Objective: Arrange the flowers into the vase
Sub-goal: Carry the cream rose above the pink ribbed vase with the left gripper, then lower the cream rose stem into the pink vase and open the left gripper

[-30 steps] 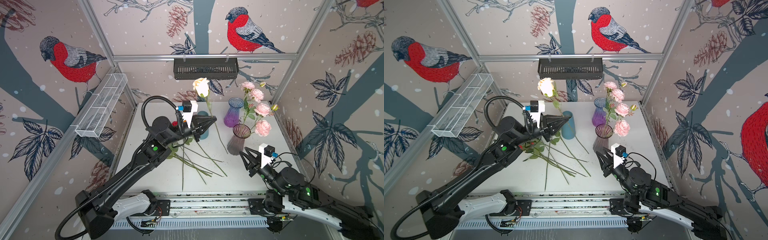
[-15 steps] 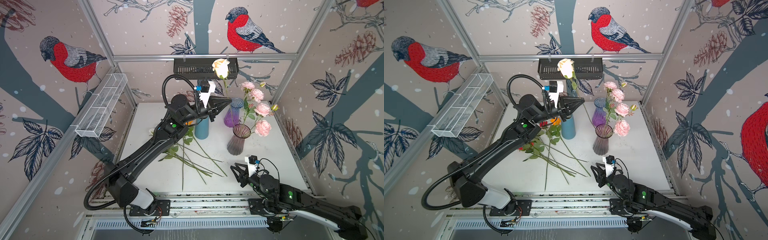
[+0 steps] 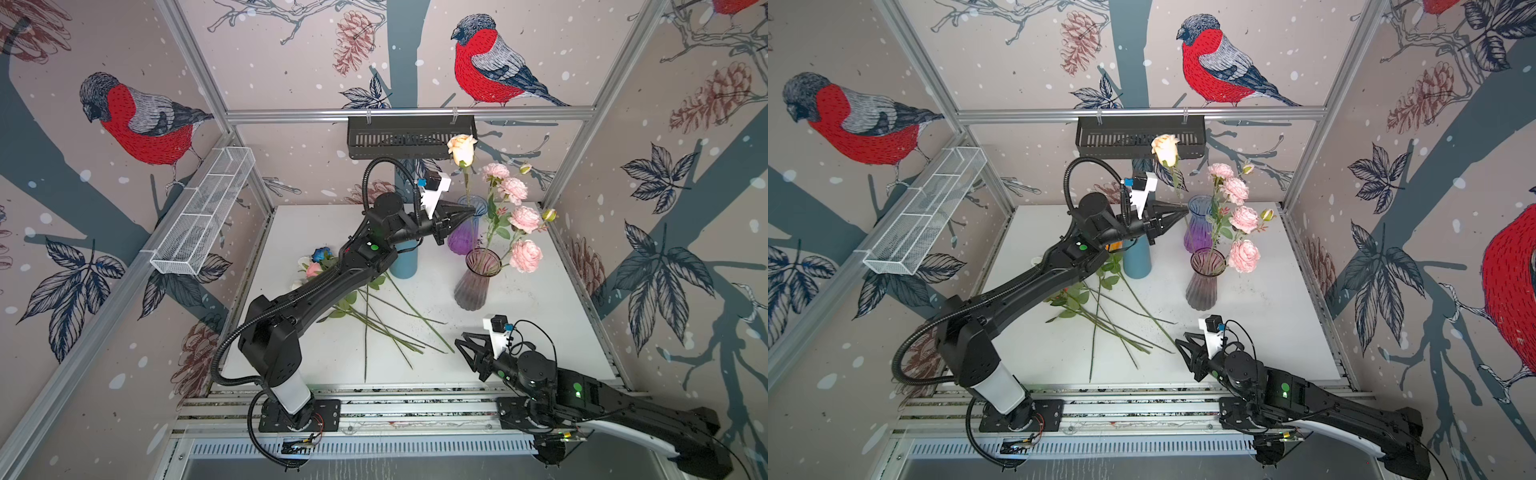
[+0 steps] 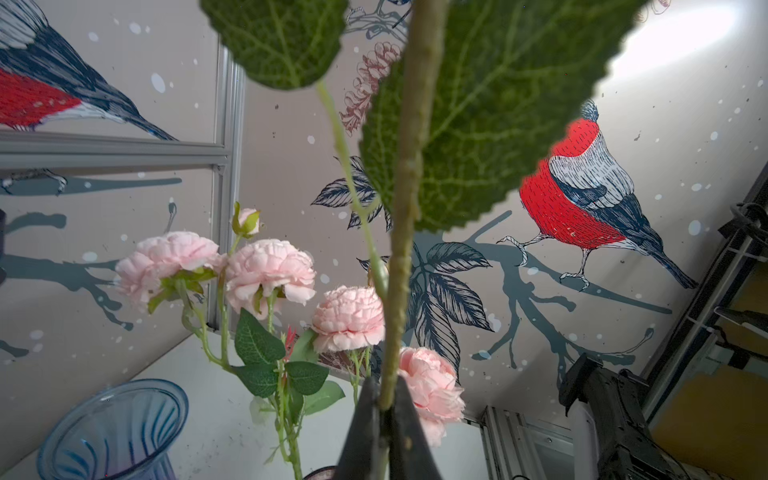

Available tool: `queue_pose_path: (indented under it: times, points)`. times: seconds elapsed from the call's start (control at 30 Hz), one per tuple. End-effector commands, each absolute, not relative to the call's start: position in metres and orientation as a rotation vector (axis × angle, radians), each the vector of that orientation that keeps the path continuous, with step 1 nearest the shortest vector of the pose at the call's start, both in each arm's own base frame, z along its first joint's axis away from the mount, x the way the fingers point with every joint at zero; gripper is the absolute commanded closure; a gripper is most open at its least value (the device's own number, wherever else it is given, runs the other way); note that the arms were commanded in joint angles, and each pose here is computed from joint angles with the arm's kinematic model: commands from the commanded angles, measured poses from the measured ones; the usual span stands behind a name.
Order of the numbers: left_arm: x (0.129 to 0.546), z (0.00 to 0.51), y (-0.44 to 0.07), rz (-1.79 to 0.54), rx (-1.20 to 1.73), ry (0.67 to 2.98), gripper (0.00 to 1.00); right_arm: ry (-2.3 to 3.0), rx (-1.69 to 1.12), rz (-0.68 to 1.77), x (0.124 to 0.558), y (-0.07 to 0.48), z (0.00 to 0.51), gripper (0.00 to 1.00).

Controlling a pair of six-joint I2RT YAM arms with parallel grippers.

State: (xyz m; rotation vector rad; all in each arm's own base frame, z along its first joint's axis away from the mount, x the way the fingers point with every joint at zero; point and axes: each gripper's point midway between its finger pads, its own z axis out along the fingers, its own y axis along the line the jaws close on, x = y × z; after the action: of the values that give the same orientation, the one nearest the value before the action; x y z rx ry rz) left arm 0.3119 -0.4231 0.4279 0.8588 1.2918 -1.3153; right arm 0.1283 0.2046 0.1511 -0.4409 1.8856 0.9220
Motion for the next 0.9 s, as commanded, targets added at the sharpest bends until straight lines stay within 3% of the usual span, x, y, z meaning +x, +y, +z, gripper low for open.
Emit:
queue_pose_path:
  times: [0.0, 0.03, 0.07, 0.1, 0.13, 0.17, 0.57, 0.87]
  points:
    - [0.316, 0.417, -0.436, -1.346, 0.852, 1.344, 1.00, 1.863, -0.395, 0.930, 0.132, 0.203, 0.162, 0.60]
    - [0.318, 0.408, -0.438, -1.348, 0.851, 1.381, 0.88, 1.865, -0.387, 0.926, 0.133, 0.202, 0.162, 0.60]
    - [0.322, 0.400, -0.440, -1.347, 0.844, 1.426, 0.59, 1.864, -0.377, 0.923, 0.134, 0.200, 0.164, 0.59]
    - [0.324, 0.394, -0.440, -1.338, 0.833, 1.460, 0.38, 1.865, -0.367, 0.919, 0.135, 0.199, 0.164, 0.59]
    - [0.327, 0.389, -0.439, -1.321, 0.828, 1.487, 0.24, 1.859, -0.355, 0.917, 0.136, 0.197, 0.166, 0.57]
    - [0.328, 0.385, -0.436, -1.303, 0.821, 1.505, 0.17, 1.851, -0.340, 0.913, 0.137, 0.195, 0.169, 0.53]
    - [0.337, 0.356, -0.361, -1.143, 0.652, 1.722, 0.10, 1.753, -0.044, 0.706, 0.168, 0.136, 0.231, 0.32]
    - [0.303, 0.347, -0.329, -1.107, 0.664, 1.771, 0.11, 1.708, -0.126, 0.661, 0.169, 0.141, 0.267, 0.30]
